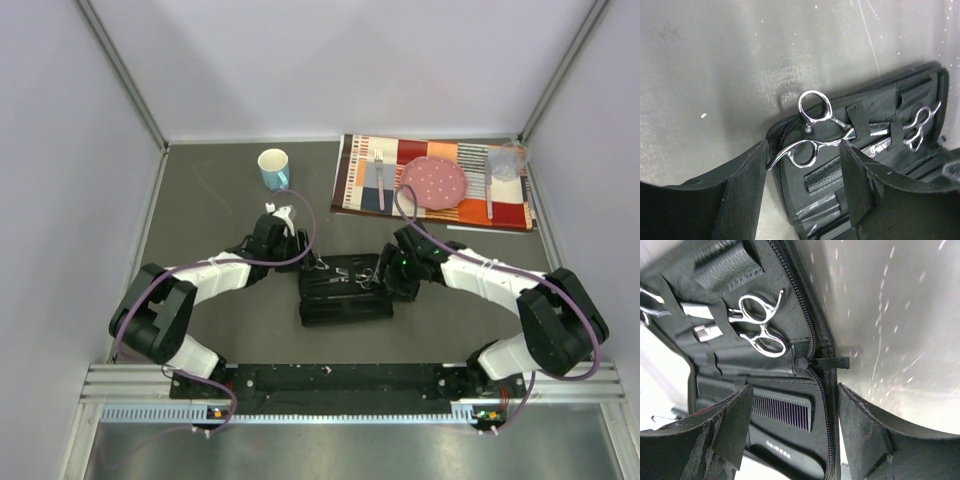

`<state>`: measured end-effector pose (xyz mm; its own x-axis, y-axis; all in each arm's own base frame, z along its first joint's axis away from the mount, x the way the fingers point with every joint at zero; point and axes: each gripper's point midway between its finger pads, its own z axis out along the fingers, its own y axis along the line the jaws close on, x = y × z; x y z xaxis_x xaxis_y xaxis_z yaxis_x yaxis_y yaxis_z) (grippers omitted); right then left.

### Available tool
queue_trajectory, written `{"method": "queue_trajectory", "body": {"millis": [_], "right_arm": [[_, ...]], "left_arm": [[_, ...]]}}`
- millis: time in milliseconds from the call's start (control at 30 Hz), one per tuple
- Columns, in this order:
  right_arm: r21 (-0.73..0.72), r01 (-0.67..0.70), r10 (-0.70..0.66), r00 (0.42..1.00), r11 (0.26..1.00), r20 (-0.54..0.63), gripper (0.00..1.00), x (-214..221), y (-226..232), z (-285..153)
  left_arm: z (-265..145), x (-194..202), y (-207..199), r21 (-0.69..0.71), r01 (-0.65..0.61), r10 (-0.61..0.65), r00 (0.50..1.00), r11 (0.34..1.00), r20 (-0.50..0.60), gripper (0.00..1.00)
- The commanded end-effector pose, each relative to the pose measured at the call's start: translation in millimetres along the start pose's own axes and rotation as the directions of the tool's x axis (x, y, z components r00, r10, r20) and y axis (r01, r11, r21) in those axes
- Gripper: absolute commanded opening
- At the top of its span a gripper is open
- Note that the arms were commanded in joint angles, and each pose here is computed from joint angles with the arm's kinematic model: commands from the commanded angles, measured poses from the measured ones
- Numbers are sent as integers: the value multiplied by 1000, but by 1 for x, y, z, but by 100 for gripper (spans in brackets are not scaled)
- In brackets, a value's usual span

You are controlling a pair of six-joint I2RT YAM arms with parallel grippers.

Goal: Sort the hair-cutting tools
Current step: Place the scissors in the hairdressing tool bag.

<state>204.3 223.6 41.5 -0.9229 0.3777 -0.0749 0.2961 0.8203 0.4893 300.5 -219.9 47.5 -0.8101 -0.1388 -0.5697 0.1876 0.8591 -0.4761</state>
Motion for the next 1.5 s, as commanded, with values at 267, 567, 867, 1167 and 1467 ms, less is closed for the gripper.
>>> {"method": "queue_trajectory", "body": {"millis": [267, 567, 867, 1167, 1467], "right_arm": [[167, 214, -261, 901, 962, 348, 66, -95, 16, -33], [188, 395, -432, 870, 899, 239, 65, -106, 22, 8], [161, 416, -443, 869, 895, 219, 62, -107, 24, 26], [145, 395, -417, 891, 907, 181, 60, -98, 19, 34], [180, 214, -240, 961, 960, 138, 55, -84, 1, 48]], "left_arm": [[-18, 2, 9, -91, -4, 5, 1000, 996, 9, 63], [-15, 0, 15, -122, -9, 11, 1000, 992, 9, 60], [-6, -5, 17, -111, -16, 15, 1000, 994, -5, 45], [6, -8, 19, -141, -24, 18, 999, 990, -42, 42], [-19, 15, 48, -333, 124, -150, 987, 935, -53, 21]]}}
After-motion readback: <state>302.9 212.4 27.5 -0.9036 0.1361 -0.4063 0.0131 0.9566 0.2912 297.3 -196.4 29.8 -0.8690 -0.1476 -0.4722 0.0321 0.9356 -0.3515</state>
